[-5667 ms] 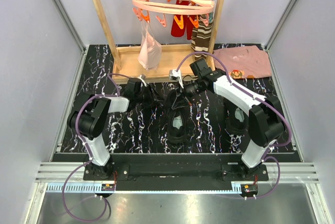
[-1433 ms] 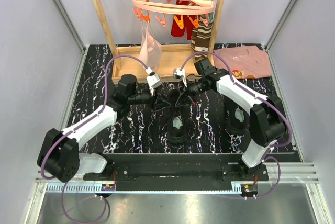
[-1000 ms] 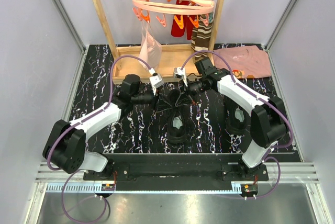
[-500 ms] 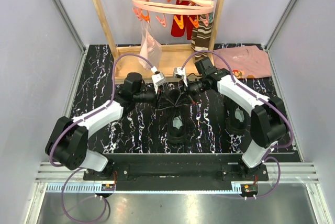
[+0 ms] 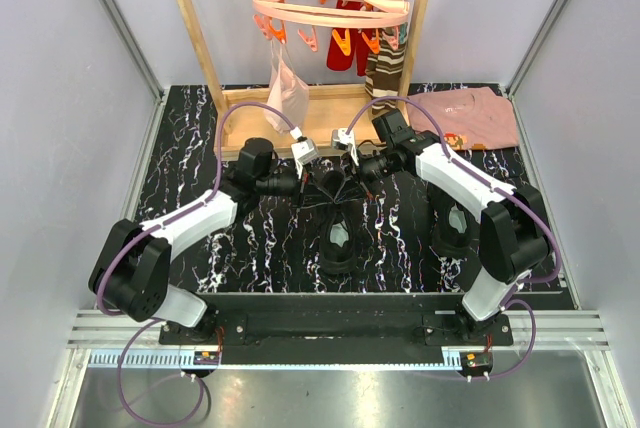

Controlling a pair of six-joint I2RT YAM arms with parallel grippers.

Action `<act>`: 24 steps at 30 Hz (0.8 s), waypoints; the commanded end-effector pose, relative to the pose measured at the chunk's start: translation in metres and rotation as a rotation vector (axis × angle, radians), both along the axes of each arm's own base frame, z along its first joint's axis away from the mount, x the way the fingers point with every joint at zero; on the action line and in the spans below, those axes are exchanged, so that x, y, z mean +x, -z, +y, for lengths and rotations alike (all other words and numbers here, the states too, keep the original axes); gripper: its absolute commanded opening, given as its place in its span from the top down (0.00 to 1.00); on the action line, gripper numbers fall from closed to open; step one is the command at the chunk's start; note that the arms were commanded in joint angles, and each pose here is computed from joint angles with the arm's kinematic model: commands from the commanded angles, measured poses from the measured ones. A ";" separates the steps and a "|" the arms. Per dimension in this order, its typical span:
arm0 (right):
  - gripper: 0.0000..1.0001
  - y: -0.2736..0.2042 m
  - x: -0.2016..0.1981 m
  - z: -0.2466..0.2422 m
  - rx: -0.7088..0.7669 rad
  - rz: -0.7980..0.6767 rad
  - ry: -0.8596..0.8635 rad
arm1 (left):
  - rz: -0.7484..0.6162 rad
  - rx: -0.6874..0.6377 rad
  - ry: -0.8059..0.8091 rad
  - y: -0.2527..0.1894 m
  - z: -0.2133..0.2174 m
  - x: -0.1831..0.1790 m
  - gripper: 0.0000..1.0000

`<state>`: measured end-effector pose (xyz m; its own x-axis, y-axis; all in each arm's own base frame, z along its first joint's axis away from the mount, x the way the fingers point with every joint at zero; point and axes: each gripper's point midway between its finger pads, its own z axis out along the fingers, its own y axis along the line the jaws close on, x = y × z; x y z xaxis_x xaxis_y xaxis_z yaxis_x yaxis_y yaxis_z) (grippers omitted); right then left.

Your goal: Tie the shoes

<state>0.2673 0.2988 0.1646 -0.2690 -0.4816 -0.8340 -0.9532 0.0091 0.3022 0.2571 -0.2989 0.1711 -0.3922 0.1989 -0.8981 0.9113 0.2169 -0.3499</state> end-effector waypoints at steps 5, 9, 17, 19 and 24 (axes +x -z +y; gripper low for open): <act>0.57 -0.021 -0.004 -0.005 0.001 -0.087 0.020 | -0.040 -0.063 -0.027 -0.025 -0.005 0.011 1.00; 0.49 -0.020 -0.010 -0.013 -0.008 -0.102 0.062 | -0.031 -0.069 -0.050 -0.024 -0.003 0.015 1.00; 0.00 -0.009 -0.003 -0.007 0.002 -0.170 0.248 | -0.008 -0.093 -0.069 -0.025 -0.003 0.020 1.00; 0.00 -0.001 0.004 -0.009 -0.018 -0.160 0.290 | -0.009 -0.093 -0.059 -0.025 -0.003 0.018 1.00; 0.01 0.005 0.012 -0.003 -0.008 -0.188 0.265 | -0.013 -0.090 -0.051 -0.023 -0.002 0.016 1.00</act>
<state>0.2570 0.2853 0.1496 -0.2863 -0.4669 -0.8367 -0.9507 0.2468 0.1876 0.2694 -0.2999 0.1847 -0.4371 0.1225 -0.8910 0.8826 0.2492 -0.3987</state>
